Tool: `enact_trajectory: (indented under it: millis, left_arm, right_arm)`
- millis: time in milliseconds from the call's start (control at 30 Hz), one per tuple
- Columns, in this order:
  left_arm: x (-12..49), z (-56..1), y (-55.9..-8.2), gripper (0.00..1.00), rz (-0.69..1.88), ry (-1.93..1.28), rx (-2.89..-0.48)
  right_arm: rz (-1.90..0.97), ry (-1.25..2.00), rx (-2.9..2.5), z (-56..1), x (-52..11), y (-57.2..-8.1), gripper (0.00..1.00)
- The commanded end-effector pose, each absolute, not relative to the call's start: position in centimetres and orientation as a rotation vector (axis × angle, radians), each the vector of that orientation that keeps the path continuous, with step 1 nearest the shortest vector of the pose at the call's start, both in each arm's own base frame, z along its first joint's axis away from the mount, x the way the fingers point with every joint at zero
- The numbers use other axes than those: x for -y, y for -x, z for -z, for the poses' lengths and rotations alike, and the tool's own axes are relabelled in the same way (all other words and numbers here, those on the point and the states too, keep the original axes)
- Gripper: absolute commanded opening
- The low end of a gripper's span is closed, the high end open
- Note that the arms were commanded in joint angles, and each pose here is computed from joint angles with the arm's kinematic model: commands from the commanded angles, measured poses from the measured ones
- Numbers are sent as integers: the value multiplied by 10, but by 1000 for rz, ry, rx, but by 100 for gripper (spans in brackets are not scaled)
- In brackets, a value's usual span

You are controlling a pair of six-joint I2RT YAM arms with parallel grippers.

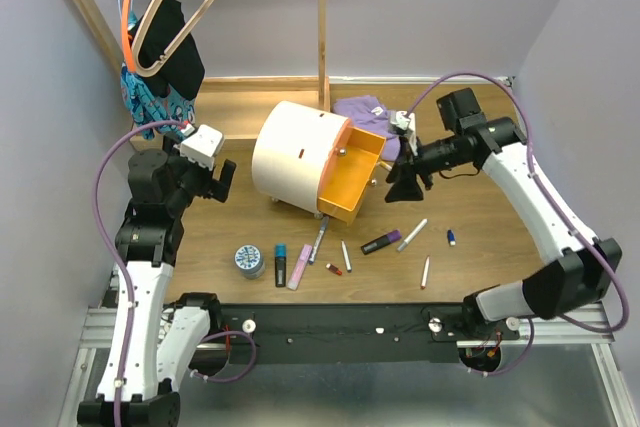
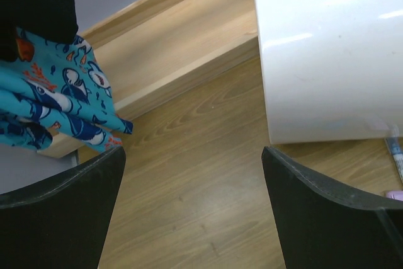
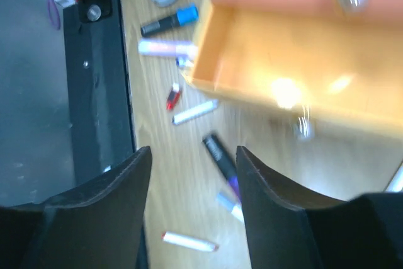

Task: Sort the stationery into containers
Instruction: Pick up the stationery from the center of the board.

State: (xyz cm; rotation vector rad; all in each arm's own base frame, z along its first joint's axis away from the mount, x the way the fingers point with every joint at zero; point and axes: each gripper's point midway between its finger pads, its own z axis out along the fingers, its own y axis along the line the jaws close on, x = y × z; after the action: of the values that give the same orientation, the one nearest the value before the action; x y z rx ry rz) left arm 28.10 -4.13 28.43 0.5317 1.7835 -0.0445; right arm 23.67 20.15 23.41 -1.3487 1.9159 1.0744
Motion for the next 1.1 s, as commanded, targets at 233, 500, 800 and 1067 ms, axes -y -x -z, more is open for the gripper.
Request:
enact_trajectory:
  millis: [233,500,800,1067]
  left_arm:
    - [6,-300,-267,99,-57,-227,-1924]
    - [-19,-344,-275,98,36,79,-1878]
    - [14,-375,-282,98,414,74,-1786]
    - [31,-422,-276,99,547,42,-1637]
  right_arm:
    - [-814,1710,-1617,-271,-365,-206,79]
    - [-854,1858,-1390,-249,-445,-151,100]
    - [-835,1992,-1276,-191,-491,-133,98]
    - [-963,1990,-1426,-141,-508,-120,96]
